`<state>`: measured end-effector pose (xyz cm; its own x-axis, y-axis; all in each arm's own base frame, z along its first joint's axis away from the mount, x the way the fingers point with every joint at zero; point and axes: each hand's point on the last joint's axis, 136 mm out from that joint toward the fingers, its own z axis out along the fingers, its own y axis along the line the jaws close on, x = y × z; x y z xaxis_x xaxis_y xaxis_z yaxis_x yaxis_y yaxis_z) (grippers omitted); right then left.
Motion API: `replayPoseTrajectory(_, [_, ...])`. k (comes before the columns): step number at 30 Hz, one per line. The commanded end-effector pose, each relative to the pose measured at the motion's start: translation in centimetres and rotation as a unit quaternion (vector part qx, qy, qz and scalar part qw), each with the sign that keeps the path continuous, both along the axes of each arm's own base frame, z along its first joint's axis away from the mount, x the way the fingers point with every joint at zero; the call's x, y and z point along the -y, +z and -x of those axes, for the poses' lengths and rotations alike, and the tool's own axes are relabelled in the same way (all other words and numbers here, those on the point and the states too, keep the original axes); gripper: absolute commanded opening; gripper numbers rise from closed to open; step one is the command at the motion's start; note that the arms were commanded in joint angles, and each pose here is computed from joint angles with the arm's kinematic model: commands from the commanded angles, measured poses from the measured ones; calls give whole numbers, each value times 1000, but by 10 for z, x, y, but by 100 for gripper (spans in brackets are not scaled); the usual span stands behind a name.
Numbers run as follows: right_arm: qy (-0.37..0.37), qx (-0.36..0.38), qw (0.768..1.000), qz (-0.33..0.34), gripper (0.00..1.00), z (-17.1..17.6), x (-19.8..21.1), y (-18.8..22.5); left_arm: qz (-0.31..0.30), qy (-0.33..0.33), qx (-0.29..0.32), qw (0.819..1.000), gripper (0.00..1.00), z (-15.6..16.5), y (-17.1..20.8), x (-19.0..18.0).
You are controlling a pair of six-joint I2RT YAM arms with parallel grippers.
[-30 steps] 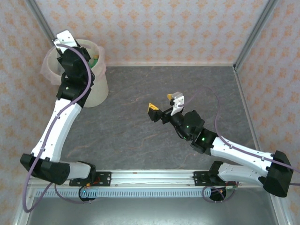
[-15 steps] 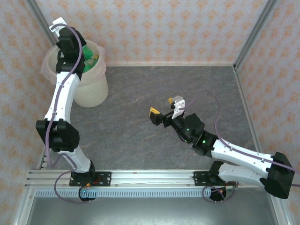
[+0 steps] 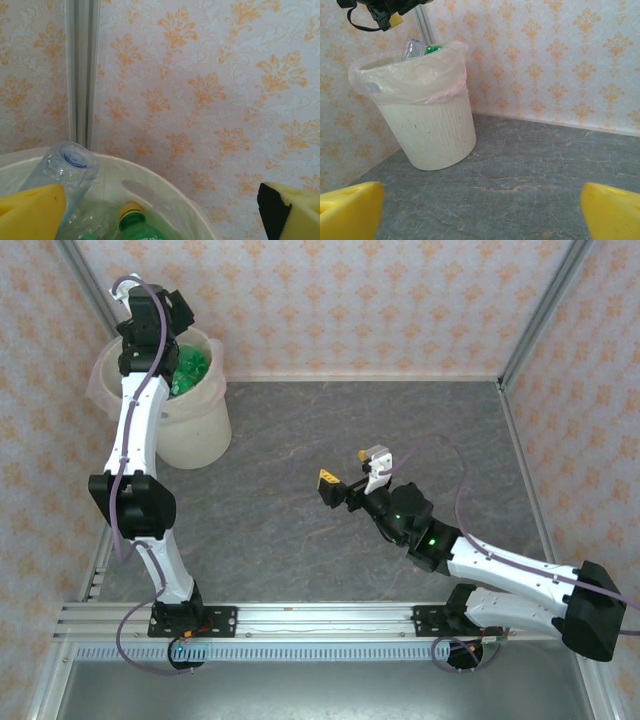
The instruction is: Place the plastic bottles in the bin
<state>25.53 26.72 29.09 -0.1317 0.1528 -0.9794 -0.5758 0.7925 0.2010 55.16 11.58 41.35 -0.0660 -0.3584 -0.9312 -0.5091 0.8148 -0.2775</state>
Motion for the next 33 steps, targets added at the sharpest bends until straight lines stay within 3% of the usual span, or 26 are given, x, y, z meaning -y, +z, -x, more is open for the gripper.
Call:
replayPoseTrajectory(1, [-12, 7, 1000, -11, 100, -2, 3, -1, 7, 5, 12, 1000, 99, 21, 22, -1])
replayPoseTrajectory(6, [-22, 8, 1000, -15, 100, -3, 7, -1, 25, -13, 26, 999, 99, 40, 23, 8])
replayPoseTrajectory(12, [-56, 8, 998, -17, 100, -7, 20, -4, 38, -38, 61, 997, 99, 84, 24, 31])
replayPoseTrajectory(20, [-108, 7, 994, -24, 100, -12, 40, -7, 27, -97, 89, 991, 99, 147, 7, 90])
replayPoseTrajectory(26, [-150, 10, 988, -35, 100, -12, 63, -6, 34, -136, 67, 988, 99, 189, -49, 123])
replayPoseTrajectory(33, [-201, 0, 979, -31, 100, -22, 86, -11, 11, -109, 34, 993, 99, 231, -142, 108])
